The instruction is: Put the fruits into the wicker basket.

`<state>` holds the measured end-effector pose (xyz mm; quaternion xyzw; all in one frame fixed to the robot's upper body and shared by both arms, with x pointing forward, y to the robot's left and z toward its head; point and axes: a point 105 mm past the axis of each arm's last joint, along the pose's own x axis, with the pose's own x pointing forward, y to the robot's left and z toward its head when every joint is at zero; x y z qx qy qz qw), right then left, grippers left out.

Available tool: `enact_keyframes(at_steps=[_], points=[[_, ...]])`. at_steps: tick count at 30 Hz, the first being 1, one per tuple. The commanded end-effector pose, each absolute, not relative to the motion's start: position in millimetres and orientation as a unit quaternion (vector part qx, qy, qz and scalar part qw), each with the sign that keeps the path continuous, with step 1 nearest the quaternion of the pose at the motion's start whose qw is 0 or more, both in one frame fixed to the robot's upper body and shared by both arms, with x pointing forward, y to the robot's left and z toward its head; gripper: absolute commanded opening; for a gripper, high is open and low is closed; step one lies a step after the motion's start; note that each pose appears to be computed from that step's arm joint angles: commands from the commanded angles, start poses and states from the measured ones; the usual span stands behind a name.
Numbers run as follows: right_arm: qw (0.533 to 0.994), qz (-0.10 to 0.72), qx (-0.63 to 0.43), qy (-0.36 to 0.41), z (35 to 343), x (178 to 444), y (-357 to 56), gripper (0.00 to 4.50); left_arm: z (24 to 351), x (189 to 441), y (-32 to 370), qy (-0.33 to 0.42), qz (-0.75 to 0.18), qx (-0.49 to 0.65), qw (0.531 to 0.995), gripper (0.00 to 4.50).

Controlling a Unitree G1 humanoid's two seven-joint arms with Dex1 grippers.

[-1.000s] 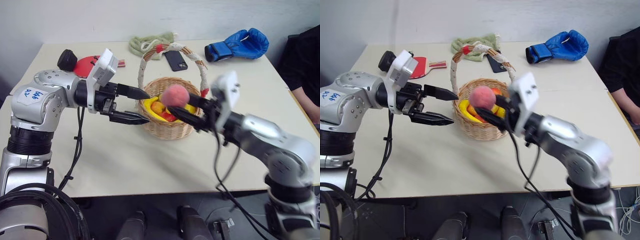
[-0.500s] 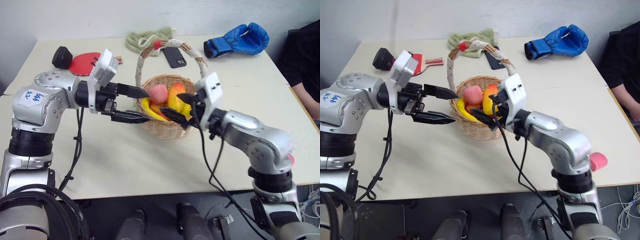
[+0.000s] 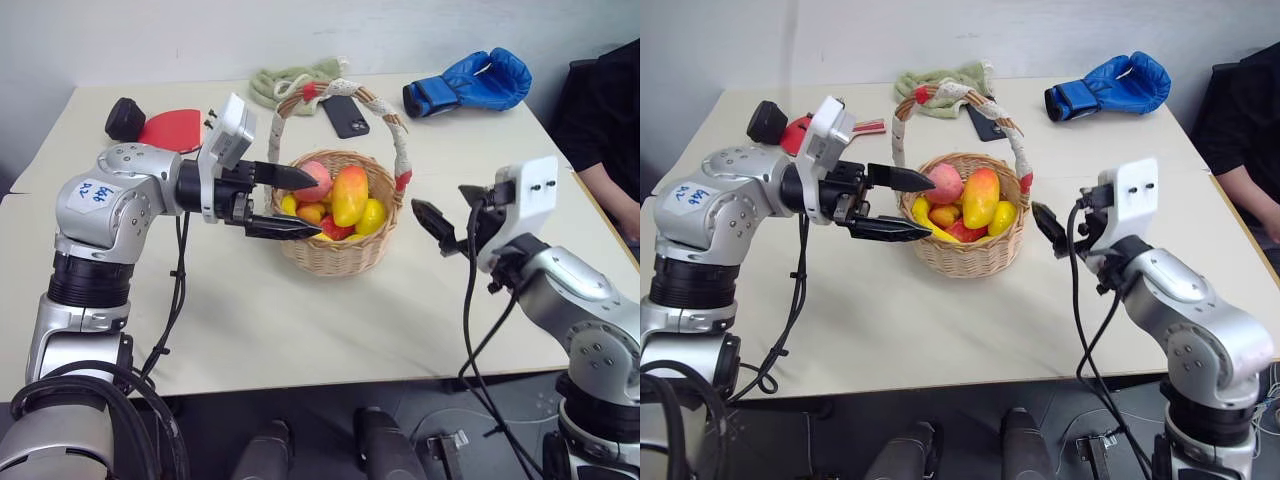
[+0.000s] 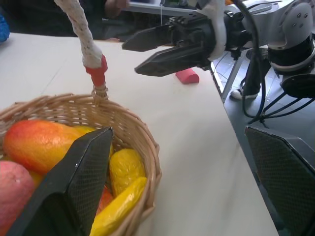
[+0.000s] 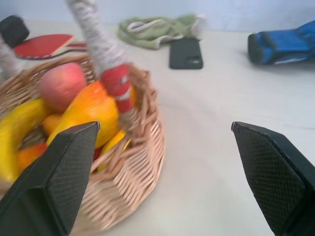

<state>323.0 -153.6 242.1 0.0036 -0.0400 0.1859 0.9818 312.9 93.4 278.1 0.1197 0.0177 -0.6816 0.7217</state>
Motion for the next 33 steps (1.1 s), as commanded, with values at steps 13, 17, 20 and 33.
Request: enact_keyframes(at_steps=[13, 17, 20, 33], points=[[0.974, 0.214, 0.003, -0.077, 262.5, 363.9, -125.9, 4.10, 293.0, 314.1, 95.9, -0.012, -0.675, 0.130, 0.726, 4.50], [0.972, 0.221, 0.008, -0.075, 261.8, 367.4, -122.4, 2.86, 293.9, 314.7, 96.0, -0.012, -0.674, 0.129, 0.727, 4.50], [0.970, 0.228, 0.009, -0.077, 262.3, 366.1, -118.5, 1.83, 295.4, 315.9, 96.9, -0.014, -0.671, 0.129, 0.730, 4.50], [0.983, 0.118, -0.061, -0.129, 287.2, 340.3, -191.5, 0.31, 300.0, 317.7, 88.2, -0.026, -0.683, 0.118, 0.720, 4.50]])
